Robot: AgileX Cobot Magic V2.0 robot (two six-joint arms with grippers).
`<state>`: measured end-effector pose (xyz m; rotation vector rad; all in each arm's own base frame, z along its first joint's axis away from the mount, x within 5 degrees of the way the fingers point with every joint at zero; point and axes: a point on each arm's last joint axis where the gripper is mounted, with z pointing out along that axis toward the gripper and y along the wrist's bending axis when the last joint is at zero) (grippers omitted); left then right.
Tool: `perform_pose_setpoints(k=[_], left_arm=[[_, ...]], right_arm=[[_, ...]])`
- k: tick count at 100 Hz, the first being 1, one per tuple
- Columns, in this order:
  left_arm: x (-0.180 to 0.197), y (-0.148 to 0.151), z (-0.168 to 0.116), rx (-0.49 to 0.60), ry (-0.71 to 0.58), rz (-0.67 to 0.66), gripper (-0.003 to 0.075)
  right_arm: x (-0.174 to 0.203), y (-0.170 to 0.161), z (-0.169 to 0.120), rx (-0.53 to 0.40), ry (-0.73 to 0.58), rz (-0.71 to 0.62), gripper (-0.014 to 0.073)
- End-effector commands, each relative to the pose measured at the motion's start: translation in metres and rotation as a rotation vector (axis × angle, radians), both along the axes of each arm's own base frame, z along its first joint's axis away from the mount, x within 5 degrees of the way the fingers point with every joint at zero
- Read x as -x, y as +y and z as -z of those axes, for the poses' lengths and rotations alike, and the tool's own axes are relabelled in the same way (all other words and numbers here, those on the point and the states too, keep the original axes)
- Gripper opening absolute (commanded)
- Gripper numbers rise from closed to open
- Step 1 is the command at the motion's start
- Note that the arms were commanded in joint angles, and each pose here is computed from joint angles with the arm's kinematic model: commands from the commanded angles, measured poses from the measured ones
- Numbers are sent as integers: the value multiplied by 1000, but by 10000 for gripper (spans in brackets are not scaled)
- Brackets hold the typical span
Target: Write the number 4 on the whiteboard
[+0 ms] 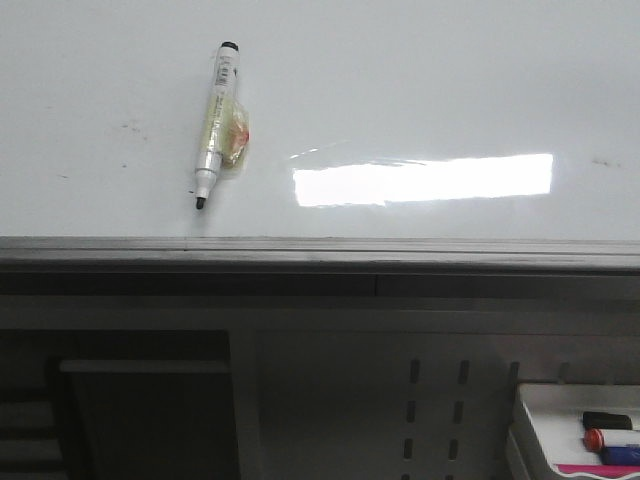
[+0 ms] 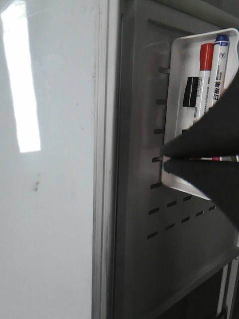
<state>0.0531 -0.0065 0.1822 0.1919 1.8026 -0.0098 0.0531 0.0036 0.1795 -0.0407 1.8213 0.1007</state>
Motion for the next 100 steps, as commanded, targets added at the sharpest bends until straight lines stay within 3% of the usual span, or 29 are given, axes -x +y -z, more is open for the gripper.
perform_pose_setpoints(k=[1, 83, 100], left_arm=[[-1, 0, 5, 14, -49, -5, -20], [-1, 0, 5, 14, -49, -5, -20], [-1, 0, 1, 17, -94, -7, -20]], right_arm=[[0, 0, 5, 1, -13, 3, -37], [0, 0, 5, 1, -13, 3, -37], [-2, 2, -8, -24, -159, -14, -37]])
